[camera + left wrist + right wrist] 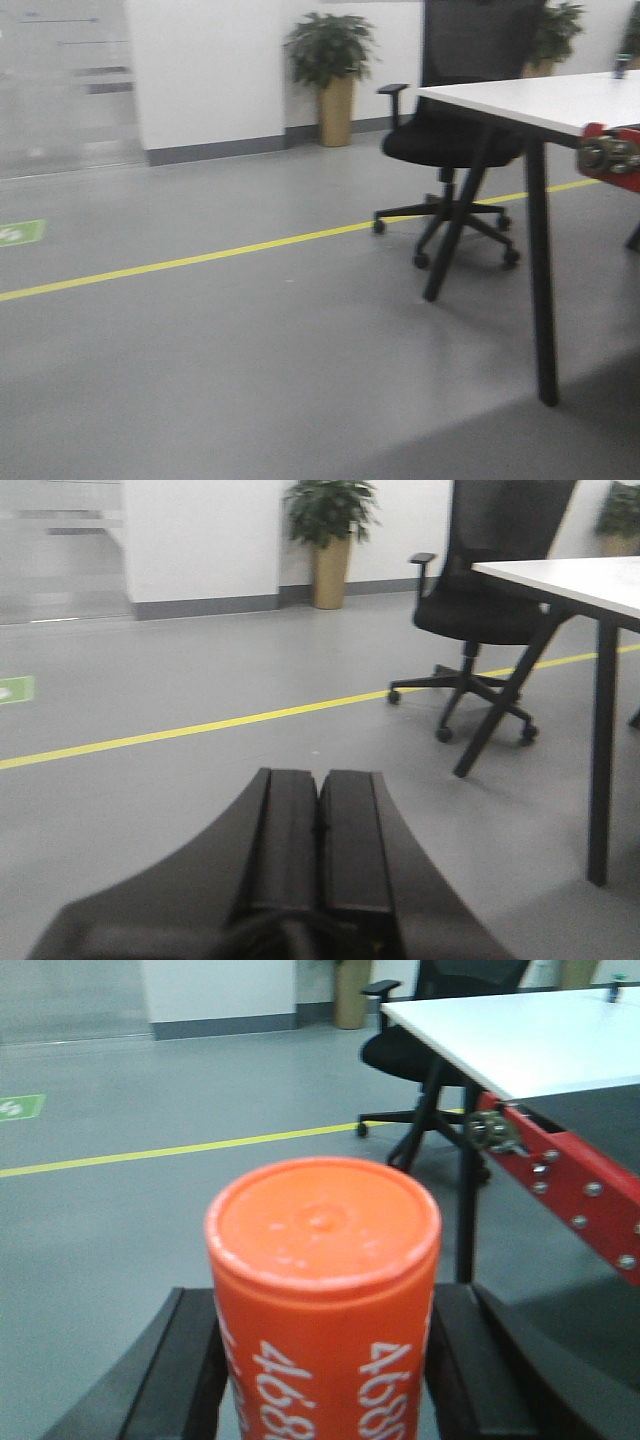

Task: Grab orange capacitor from left shelf to right conveyor
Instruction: 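Turn the base to face the conveyor and the silver tray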

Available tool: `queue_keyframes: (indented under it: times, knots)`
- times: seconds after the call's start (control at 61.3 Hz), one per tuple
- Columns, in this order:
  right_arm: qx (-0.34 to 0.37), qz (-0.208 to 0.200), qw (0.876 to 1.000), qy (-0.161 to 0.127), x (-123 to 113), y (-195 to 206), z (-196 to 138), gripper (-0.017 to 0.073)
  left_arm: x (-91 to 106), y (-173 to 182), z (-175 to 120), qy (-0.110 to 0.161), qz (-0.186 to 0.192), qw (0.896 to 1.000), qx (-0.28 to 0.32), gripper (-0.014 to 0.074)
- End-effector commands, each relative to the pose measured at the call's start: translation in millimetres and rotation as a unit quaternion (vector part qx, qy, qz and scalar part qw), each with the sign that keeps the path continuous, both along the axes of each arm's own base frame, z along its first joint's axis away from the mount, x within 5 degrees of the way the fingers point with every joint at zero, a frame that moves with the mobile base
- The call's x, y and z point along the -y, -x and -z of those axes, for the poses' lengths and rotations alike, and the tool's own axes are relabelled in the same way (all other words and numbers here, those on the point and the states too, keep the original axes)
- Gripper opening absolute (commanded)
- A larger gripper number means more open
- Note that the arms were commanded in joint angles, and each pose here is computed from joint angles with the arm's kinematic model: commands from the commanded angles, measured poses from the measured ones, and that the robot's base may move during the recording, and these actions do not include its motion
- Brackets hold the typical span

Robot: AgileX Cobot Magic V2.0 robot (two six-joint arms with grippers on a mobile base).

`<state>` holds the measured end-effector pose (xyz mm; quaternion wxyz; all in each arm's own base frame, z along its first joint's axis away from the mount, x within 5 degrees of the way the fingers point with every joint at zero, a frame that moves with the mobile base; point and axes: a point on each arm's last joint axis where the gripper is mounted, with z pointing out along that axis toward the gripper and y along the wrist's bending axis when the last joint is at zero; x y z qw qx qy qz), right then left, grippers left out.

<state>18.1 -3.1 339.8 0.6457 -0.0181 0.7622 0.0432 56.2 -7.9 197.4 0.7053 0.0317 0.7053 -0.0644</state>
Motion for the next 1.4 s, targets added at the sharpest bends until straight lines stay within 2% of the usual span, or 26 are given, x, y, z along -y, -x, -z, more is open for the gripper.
queue_keyframes:
  times: [0.0, 1.386]
  knots:
    - [0.049, 0.0, 0.999, 0.005, 0.1, -0.5, -14.9, 0.0057, -0.4, 1.6, -10.6, 0.009, 0.0, 0.999, 0.053, -0.0127]
    - [0.049, 0.0, 0.999, 0.005, 0.1, -0.5, -14.9, 0.0057, -0.4, 1.5, -10.5, 0.009, 0.001, 0.999, 0.052, -0.0127]
